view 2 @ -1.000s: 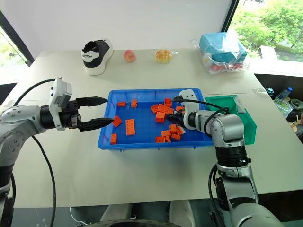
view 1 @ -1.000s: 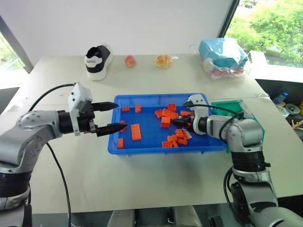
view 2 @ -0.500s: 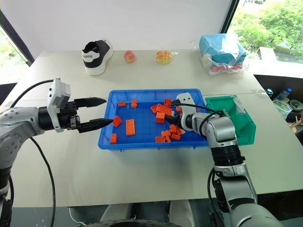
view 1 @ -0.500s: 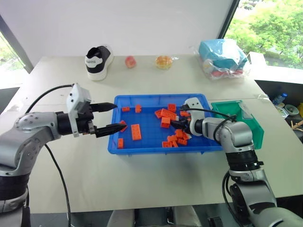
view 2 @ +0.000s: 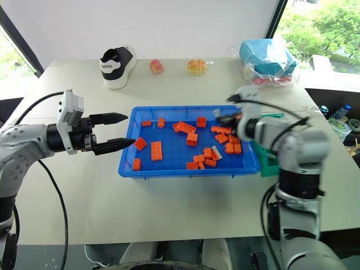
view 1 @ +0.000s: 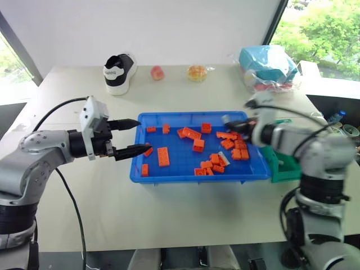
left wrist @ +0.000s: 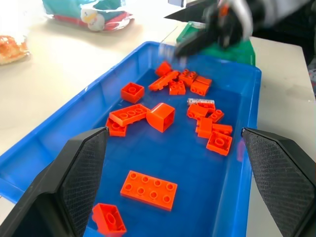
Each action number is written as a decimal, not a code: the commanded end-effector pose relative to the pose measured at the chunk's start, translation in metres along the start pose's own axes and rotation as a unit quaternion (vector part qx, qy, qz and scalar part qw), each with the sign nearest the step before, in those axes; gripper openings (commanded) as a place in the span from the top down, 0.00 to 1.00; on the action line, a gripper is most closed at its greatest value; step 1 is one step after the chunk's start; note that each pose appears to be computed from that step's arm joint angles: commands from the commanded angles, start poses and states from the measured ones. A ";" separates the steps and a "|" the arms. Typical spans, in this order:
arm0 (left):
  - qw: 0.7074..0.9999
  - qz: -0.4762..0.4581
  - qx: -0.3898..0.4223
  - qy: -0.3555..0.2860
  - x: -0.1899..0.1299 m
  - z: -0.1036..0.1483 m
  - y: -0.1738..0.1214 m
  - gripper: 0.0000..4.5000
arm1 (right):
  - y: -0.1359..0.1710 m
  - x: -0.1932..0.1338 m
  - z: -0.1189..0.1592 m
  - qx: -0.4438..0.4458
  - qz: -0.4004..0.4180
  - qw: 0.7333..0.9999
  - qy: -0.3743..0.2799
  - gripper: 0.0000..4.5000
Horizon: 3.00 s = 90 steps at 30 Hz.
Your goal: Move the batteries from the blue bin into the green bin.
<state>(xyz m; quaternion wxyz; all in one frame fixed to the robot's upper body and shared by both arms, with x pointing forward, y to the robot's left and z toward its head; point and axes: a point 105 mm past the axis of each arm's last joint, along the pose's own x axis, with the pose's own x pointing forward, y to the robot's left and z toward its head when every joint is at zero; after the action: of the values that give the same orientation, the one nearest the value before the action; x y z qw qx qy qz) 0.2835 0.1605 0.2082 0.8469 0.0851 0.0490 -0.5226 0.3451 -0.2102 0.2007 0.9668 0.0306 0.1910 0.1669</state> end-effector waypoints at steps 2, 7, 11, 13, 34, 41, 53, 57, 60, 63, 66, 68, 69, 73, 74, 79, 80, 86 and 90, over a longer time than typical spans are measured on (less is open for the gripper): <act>1.000 -0.013 0.021 -0.009 0.004 0.006 0.000 0.00 | -0.038 -0.030 0.004 0.009 -0.070 0.997 -0.015 0.99; 0.999 -0.023 0.025 -0.011 0.008 0.007 0.001 0.00 | -0.056 -0.038 -0.016 0.032 -0.098 0.995 0.006 0.88; 0.999 -0.027 0.027 -0.012 0.010 0.008 0.002 0.00 | -0.062 -0.036 -0.024 -0.024 -0.119 0.993 0.017 0.45; 0.999 -0.028 0.028 -0.012 0.010 0.009 0.003 0.00 | -0.058 -0.035 -0.012 -0.099 -0.115 0.988 -0.004 0.35; 0.999 -0.029 0.031 -0.009 0.007 0.013 -0.009 0.00 | 0.027 0.017 -0.069 -0.287 0.184 0.932 0.119 0.35; 0.999 -0.019 0.029 -0.009 0.005 0.013 -0.009 0.00 | 0.020 0.015 -0.073 -0.312 0.213 0.916 0.138 0.35; 0.999 -0.009 0.035 -0.014 0.004 0.018 -0.003 0.00 | 0.023 0.033 -0.081 -0.374 0.259 0.876 0.161 0.35; 0.999 -0.007 0.037 -0.015 0.003 0.018 -0.002 0.00 | 0.023 0.037 -0.084 -0.396 0.273 0.860 0.173 0.35; 0.999 -0.004 0.037 -0.015 0.003 0.018 -0.002 0.00 | 0.024 0.039 -0.083 -0.408 0.286 0.848 0.180 0.35; 0.999 -0.002 0.037 -0.017 0.003 0.018 -0.002 0.00 | 0.023 0.045 -0.079 -0.413 0.284 0.847 0.178 0.35; 0.999 0.000 0.037 -0.017 0.003 0.018 -0.002 0.00 | 0.023 0.049 -0.078 -0.416 0.281 0.847 0.177 0.35; 0.999 0.001 0.037 -0.018 0.002 0.017 -0.002 0.00 | 0.024 0.048 -0.080 -0.410 0.287 0.847 0.178 0.41; 0.999 0.002 0.036 -0.018 0.002 0.017 -0.002 0.00 | 0.026 0.047 -0.081 -0.406 0.294 0.847 0.179 0.47; 0.999 0.004 0.035 -0.017 0.001 0.016 -0.002 0.00 | 0.031 0.042 -0.083 -0.394 0.303 0.849 0.177 0.88; 0.999 0.004 0.034 -0.017 0.001 0.016 -0.002 0.00 | 0.032 0.042 -0.081 -0.387 0.301 0.854 0.173 1.00; 0.999 0.001 0.031 -0.017 0.003 0.014 -0.002 0.00 | 0.040 0.032 -0.050 -0.330 0.273 0.896 0.114 1.00; 0.999 0.001 0.031 -0.017 0.003 0.013 -0.002 0.00 | 0.041 0.028 -0.042 -0.314 0.264 0.907 0.098 1.00; 1.000 -0.004 0.027 -0.016 0.004 0.010 -0.002 0.00 | 0.010 0.005 0.016 -0.209 0.119 0.971 0.000 1.00; 1.000 -0.010 0.024 -0.014 0.005 0.008 -0.002 0.00 | -0.029 -0.025 0.017 -0.165 0.023 0.986 0.003 1.00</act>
<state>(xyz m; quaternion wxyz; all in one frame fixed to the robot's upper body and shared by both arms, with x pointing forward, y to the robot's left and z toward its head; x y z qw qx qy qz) 0.2845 0.1538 0.2086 0.8415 0.0872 0.0397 -0.5318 0.3468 -0.2346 0.2084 0.9453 -0.1225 0.1800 0.2427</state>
